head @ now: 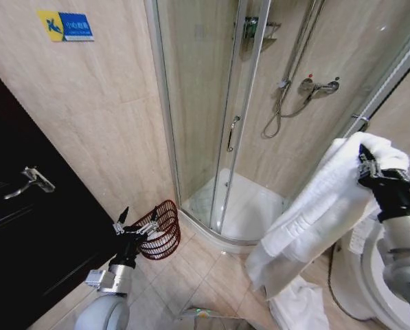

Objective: Discard the used towel into the hamper.

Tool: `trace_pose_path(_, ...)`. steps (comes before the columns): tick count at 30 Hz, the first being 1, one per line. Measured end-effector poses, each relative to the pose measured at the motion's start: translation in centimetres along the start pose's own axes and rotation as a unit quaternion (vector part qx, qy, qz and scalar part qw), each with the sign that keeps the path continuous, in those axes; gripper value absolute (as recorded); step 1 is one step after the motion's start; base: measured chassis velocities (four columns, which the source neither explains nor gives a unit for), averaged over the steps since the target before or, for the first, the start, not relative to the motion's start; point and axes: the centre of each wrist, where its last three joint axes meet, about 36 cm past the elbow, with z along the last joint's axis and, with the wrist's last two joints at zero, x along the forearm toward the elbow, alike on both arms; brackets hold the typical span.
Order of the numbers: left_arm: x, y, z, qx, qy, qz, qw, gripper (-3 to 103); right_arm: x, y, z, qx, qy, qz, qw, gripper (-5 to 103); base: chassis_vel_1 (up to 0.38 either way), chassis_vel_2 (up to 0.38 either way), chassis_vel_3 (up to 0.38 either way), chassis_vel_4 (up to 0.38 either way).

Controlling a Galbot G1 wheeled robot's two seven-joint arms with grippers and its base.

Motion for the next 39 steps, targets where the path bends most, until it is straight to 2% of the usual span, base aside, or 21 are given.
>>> trace_pose_path(3, 0.0, 0.0, 0.0, 0.000, 0.000, 0.000, 1.0000, 100, 0.1, 0.2, 0.4, -0.002, -0.003, -0.010, 1.000, 13, 0.000, 0.000, 0.000, 0.000)
trace_pose_path(6, 0.0, 0.0, 0.0, 0.000, 0.000, 0.000, 1.0000, 100, 0.2, 0.9, 1.2, 0.022, -0.034, -0.039, 0.998, 13, 0.037, 0.033, 0.039, 0.039)
trace_pose_path(13, 0.0, 0.0, 0.0, 0.000, 0.000, 0.000, 1.0000, 100, 0.0, 0.8, 0.8, 0.036, -0.052, -0.038, 0.997, 13, 0.068, 0.073, 0.078, 0.068)
trace_pose_path(16, 0.0, 0.0, 0.0, 0.000, 0.000, 0.000, 1.0000, 100, -0.2, 0.5, 0.3, 0.045, -0.075, -0.038, 0.995, 13, 0.025, 0.038, 0.021, 0.025)
trace_pose_path(39, 0.0, 0.0, 0.0, 0.000, 0.000, 0.000, 1.0000, 100, -0.8, 0.8, -0.2, 0.039, -0.120, -0.042, 0.991, 13, 0.012, -0.007, -0.014, 0.010)
